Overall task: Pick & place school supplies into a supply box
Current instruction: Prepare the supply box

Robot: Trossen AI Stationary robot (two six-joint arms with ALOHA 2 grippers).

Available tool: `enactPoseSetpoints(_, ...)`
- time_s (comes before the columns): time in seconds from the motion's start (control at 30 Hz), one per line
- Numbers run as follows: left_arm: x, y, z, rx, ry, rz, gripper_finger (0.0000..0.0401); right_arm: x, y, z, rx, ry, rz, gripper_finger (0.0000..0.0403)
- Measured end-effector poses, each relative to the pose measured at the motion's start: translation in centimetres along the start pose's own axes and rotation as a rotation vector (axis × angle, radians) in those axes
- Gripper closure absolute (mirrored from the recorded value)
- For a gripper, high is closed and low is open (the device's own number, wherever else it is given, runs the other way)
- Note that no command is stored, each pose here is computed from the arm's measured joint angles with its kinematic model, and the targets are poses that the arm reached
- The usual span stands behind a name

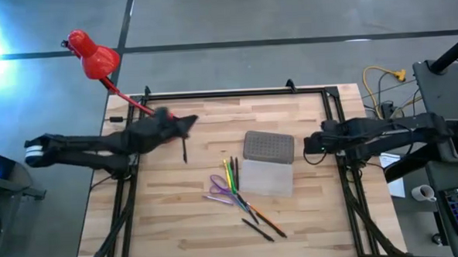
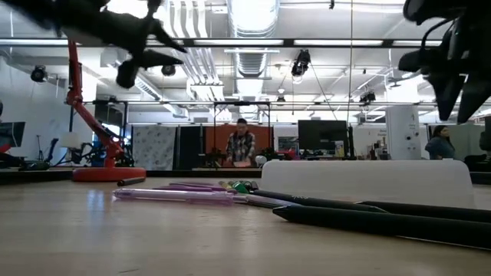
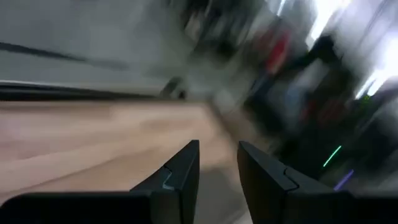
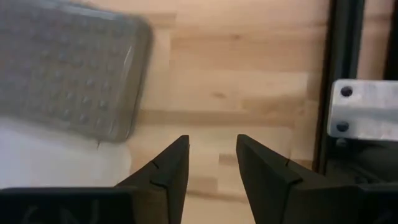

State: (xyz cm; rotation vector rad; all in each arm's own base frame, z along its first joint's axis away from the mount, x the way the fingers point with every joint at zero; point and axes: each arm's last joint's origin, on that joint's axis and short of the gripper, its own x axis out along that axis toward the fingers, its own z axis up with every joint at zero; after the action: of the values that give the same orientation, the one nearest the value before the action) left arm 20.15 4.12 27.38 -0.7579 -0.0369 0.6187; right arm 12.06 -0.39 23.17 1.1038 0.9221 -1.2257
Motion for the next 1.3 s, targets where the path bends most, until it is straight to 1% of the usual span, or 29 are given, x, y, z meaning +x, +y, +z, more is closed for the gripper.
enactPoseSetpoints(0.07,1.5,-1.0,0.0,0.164,0.156,0.145,0.0308,0.6,0.5,-0.2,0.023,0.006,-0.03,0.0276)
enactPoseSetpoints(0.13,3.0,-1.6,-0.3,0.292,0.309,0.284,0.0308,1.3,1.7,-0.5,0.044,0.048,0.009,0.0278)
enactPoseSetpoints(0.2,4.5,-2.1,-0.7,0.423,0.44,0.377,0.0308,2.3,2.8,-0.9,0.031,0.059,0.03,0.0281)
enactPoseSetpoints(0.23,5.2,-2.3,-1.0,0.49,0.502,0.397,0.0309,2.8,3.1,-1.1,0.033,0.056,0.022,0.0283)
enactPoseSetpoints(0.3,6.8,-2.9,-1.6,0.606,0.571,0.391,0.0314,4.1,3.4,-1.4,0.062,0.033,-0.024,0.0285)
enactPoseSetpoints(0.4,9.0,-3.1,-2.6,0.689,0.636,0.374,0.0329,6.4,3.2,-2.0,0.118,0.031,-0.094,0.0289)
enactPoseSetpoints(0.47,10.3,-3.0,-2.9,0.7,0.675,0.344,0.0342,7.9,3.1,-2.5,0.145,0.072,-0.074,0.0289)
enactPoseSetpoints(0.57,12.0,-2.9,-3.8,0.699,0.76,0.246,0.0361,9.5,3.7,-3.2,0.209,0.133,0.061,0.0289)
enactPoseSetpoints(0.6,12.4,-3.0,-4.1,0.703,0.782,0.222,0.0367,9.8,3.7,-3.4,0.237,0.133,0.085,0.0289)
enactPoseSetpoints(0.67,12.9,-3.0,-4.8,0.729,0.819,0.206,0.0376,10.2,3.5,-3.6,0.293,0.132,0.106,0.0289)
enactPoseSetpoints(0.73,13.2,-3.2,-5.2,0.739,0.824,0.195,0.0382,10.1,3.5,-3.9,0.307,0.123,0.118,0.0289)
enactPoseSetpoints(0.8,13.6,-3.2,-5.5,0.727,0.833,0.162,0.0385,10.0,3.4,-4.1,0.295,0.124,0.135,0.0289)
enactPoseSetpoints(0.87,14.1,-3.0,-6.3,0.703,0.86,0.088,0.0386,9.9,3.5,-4.5,0.273,0.132,0.149,0.0289)
enactPoseSetpoints(0.97,15.0,-2.3,-8.4,0.684,0.931,-0.002,0.0386,9.9,3.7,-5.2,0.176,0.18,0.178,0.0289)
enactPoseSetpoints(1.07,15.7,-1.8,-10.0,0.684,0.985,-0.008,0.0386,9.9,4.0,-5.9,0.104,0.221,0.203,0.0289)
enactPoseSetpoints(1.17,16.5,-2.0,-10.8,0.682,0.986,-0.03,0.0386,9.8,4.3,-6.1,0.057,0.239,0.24,0.0289)
enactPoseSetpoints(1.27,17.0,-2.4,-11.4,0.673,0.965,-0.079,0.0386,9.7,4.6,-5.9,0.025,0.203,0.278,0.0289)
enactPoseSetpoints(1.3,17.2,-2.5,-11.4,0.668,0.954,-0.095,0.0386,9.7,5.0,-5.7,0.026,0.181,0.306,0.0289)
